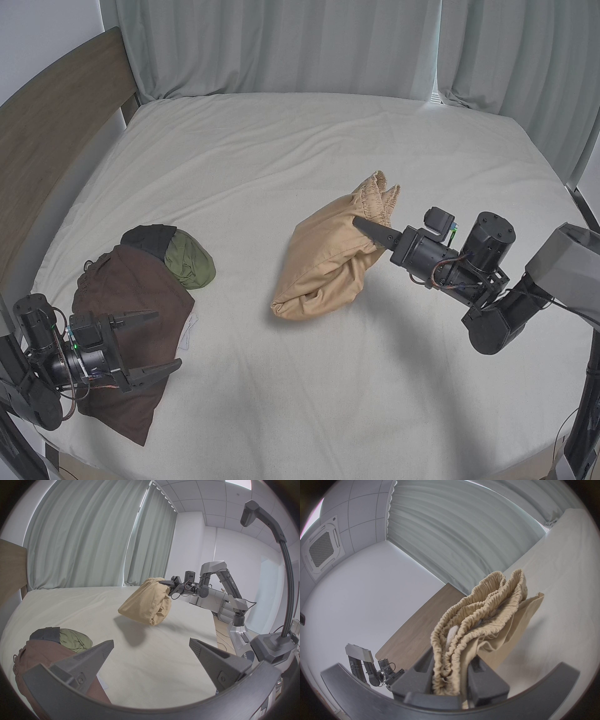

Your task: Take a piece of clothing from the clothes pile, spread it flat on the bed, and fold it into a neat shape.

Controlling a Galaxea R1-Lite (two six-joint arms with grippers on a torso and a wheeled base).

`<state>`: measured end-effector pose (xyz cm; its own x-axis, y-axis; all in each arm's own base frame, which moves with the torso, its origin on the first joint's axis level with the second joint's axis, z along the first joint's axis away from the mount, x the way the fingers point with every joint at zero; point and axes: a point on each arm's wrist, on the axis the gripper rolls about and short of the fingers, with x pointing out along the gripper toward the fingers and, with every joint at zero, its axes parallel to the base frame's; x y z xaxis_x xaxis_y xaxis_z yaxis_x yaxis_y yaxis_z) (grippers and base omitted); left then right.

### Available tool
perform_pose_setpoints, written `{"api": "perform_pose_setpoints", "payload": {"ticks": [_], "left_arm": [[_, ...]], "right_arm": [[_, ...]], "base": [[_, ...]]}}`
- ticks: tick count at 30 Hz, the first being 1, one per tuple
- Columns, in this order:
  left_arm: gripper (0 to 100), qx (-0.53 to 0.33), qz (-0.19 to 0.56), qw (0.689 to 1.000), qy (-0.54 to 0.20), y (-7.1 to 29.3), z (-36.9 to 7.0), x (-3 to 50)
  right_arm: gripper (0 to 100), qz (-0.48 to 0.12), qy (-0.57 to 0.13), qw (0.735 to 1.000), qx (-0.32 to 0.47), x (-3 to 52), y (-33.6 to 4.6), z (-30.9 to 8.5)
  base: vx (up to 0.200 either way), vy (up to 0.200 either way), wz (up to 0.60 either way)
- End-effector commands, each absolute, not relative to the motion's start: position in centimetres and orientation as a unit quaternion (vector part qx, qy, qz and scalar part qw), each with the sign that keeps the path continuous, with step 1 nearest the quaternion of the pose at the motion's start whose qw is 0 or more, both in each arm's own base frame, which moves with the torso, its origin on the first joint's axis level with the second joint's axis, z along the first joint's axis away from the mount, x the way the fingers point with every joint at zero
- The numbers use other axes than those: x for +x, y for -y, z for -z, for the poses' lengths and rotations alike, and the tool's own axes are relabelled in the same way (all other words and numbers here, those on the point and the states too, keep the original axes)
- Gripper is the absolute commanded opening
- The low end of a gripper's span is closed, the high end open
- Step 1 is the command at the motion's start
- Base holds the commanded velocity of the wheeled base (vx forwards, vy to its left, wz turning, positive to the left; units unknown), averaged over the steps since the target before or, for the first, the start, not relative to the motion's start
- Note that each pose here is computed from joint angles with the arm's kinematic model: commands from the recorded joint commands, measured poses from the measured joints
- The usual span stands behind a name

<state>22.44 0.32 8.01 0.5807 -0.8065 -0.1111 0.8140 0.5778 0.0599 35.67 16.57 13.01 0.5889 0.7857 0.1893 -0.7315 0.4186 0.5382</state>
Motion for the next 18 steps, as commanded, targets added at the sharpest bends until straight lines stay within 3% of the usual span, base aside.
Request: {"api": "perform_pose_setpoints", "payload": {"ticks": [1, 18], "left_arm": [[100, 0.051, 0.456, 0.888, -0.038, -0.3, -7.9, 22.4], [100, 0.050, 0.456, 0.887, -0.039, -0.3, -7.9, 22.3]], "right_arm": [[0, -0.446, -0.045, 0.842, 0.298, 37.7, -16.8, -12.5], [0, -0.433, -0.062, 0.846, 0.305, 41.7, -17.6, -11.1]], "base": [[0.000, 0.000, 0.00], [0.000, 0.000, 0.00]]}}
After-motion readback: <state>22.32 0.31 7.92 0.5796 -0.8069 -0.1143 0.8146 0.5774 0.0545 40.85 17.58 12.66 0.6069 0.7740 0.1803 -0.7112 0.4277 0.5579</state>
